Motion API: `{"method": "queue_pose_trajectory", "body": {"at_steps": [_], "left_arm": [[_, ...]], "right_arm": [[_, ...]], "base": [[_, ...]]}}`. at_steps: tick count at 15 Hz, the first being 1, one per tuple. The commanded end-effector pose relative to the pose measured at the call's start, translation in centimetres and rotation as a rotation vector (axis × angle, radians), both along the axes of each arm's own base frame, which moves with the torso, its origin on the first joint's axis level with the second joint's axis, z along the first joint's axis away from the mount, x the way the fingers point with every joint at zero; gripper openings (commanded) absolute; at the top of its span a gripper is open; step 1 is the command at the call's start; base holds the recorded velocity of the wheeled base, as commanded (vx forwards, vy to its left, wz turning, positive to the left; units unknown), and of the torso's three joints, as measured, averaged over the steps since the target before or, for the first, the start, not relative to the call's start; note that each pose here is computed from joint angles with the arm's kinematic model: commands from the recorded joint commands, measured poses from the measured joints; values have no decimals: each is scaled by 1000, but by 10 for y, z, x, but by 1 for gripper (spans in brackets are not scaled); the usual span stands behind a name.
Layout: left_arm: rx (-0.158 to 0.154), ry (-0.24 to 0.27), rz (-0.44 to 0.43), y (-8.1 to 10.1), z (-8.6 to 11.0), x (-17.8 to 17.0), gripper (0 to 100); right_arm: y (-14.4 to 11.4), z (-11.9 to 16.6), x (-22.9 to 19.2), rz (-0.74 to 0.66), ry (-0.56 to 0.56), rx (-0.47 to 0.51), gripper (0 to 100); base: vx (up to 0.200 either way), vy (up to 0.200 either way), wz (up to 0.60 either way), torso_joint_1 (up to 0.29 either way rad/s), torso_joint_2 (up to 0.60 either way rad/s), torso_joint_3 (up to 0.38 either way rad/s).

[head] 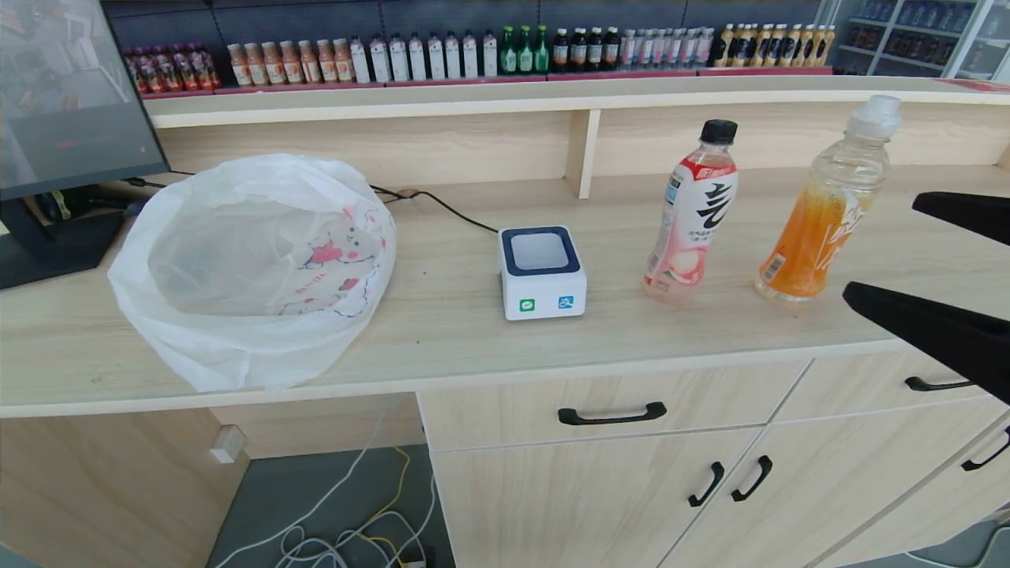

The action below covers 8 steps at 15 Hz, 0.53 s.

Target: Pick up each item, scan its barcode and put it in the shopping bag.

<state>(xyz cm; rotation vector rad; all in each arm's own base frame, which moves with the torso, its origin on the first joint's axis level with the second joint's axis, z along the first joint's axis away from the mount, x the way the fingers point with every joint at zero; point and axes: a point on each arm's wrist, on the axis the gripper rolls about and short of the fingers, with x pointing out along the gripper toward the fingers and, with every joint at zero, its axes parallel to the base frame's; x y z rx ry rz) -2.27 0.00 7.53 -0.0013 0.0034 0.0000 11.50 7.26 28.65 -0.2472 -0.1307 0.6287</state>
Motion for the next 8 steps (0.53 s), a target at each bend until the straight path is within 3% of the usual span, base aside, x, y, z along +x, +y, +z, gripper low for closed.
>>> {"method": "queue_pose_trajectory", "body": {"at_steps": [1, 8], "left_arm": [[0, 0, 0, 0, 0, 0, 100], [0, 0, 0, 0, 0, 0, 100]], "right_arm": [[29, -7, 25, 44, 69, -23, 100], [58, -27, 50, -15, 120, -23, 100]], "base": [[0, 0, 0, 0, 0, 0], [0, 0, 0, 0, 0, 0]]}}
